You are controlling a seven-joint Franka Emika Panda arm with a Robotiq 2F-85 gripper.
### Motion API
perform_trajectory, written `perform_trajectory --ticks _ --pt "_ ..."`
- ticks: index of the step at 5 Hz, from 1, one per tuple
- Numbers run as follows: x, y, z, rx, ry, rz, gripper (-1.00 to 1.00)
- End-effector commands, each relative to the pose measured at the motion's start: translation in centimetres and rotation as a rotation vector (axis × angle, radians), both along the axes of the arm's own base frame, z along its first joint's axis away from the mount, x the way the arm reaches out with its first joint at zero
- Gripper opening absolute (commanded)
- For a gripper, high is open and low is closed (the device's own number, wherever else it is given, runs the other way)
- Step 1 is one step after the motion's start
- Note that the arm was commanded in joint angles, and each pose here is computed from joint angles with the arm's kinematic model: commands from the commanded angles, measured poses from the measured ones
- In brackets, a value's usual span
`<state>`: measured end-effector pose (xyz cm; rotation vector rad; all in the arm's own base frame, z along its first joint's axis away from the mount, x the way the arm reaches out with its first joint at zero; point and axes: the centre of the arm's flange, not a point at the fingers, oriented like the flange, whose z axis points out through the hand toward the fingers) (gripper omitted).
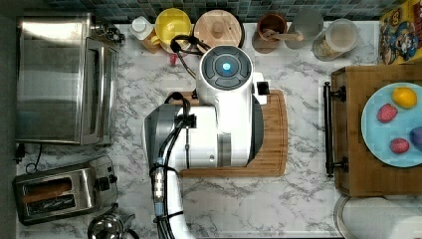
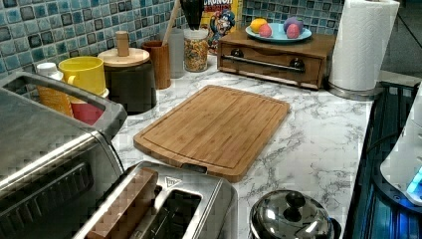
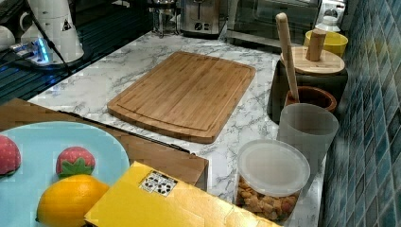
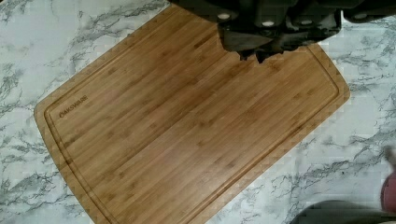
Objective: Turn on the toaster.
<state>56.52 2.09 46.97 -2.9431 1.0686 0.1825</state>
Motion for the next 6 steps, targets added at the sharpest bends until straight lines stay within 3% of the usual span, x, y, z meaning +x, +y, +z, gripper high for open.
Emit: perform_trajectory --ticks 1,3,4,6 --pt "-0.9 1.9 -1.4 0.062 -0.012 0.198 -1.0" --pt "-4.3 9.0 -1.7 0.131 -0.169 0.485 -1.0" --pt "-4.7 12.8 -2.7 0.162 -0.129 0.634 -1.0" --pt "-10.0 19.6 0.1 0.234 -0.186 0.806 -1.0"
